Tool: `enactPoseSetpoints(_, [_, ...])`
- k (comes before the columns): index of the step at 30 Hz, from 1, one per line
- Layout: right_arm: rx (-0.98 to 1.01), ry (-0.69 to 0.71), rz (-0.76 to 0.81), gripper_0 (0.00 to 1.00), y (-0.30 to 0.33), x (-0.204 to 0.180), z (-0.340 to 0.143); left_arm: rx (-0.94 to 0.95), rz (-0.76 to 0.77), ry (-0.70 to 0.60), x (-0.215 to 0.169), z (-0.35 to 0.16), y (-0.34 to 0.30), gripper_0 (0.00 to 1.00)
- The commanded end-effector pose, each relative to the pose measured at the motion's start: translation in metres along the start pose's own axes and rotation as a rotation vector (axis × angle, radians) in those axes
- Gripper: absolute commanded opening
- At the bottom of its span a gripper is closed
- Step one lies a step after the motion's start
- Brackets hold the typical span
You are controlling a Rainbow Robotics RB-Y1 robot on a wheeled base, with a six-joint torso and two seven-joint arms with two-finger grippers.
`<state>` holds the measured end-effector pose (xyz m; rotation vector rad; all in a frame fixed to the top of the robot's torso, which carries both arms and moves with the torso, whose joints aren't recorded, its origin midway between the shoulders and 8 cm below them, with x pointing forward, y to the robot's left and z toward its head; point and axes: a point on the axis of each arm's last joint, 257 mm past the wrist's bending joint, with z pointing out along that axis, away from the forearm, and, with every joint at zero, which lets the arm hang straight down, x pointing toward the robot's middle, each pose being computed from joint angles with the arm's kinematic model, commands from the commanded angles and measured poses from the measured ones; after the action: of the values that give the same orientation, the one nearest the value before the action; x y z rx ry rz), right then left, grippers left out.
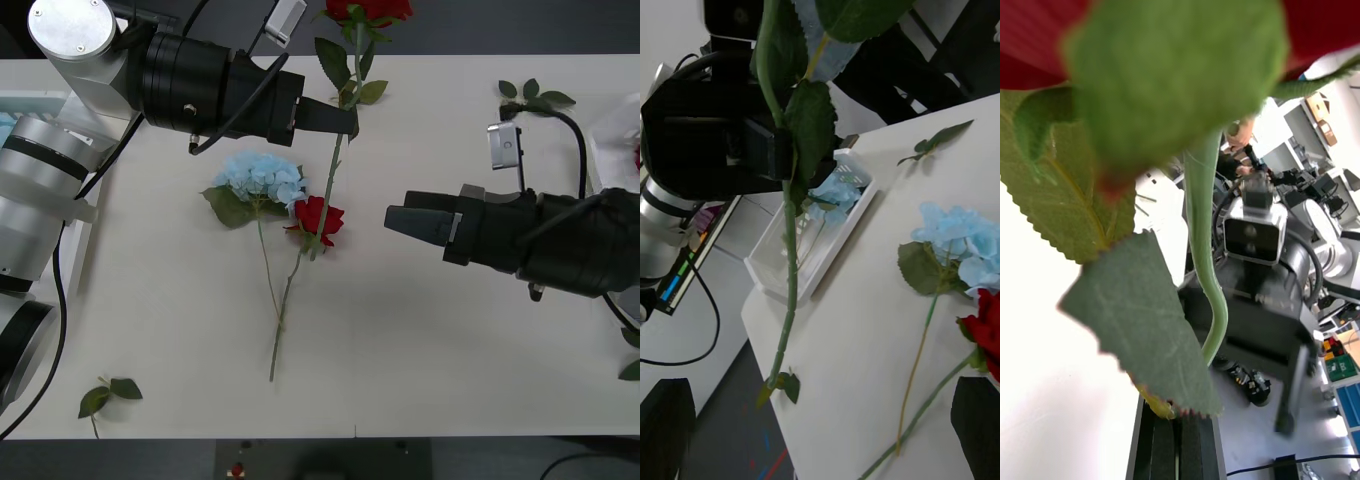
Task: Put the red flowers into the right box and the blue flowers into the left box
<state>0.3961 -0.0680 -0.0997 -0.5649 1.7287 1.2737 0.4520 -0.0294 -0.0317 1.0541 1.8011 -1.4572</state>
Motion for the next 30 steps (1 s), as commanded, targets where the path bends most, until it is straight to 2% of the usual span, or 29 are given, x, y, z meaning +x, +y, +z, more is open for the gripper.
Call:
enactPoseSetpoints(1, [-0.068, -0.035, -0.074, 1.00, 0.025, 0.002, 0.016, 0.017, 0.102, 0.001, -0.020, 0.001, -0.019, 0.00])
enactPoseSetpoints(17, [-0.090, -0.164, -0.066, 1.00, 0.027, -0.003, 0.057, 0.017, 0.102, 0.001, -0.020, 0.001, -0.019, 0.00])
enactPoseSetpoints(30, [-0.104, -0.198, -0.076, 1.00, 0.030, -0.007, 0.085, 0.017, 0.102, 0.001, -0.020, 0.001, -0.019, 0.00])
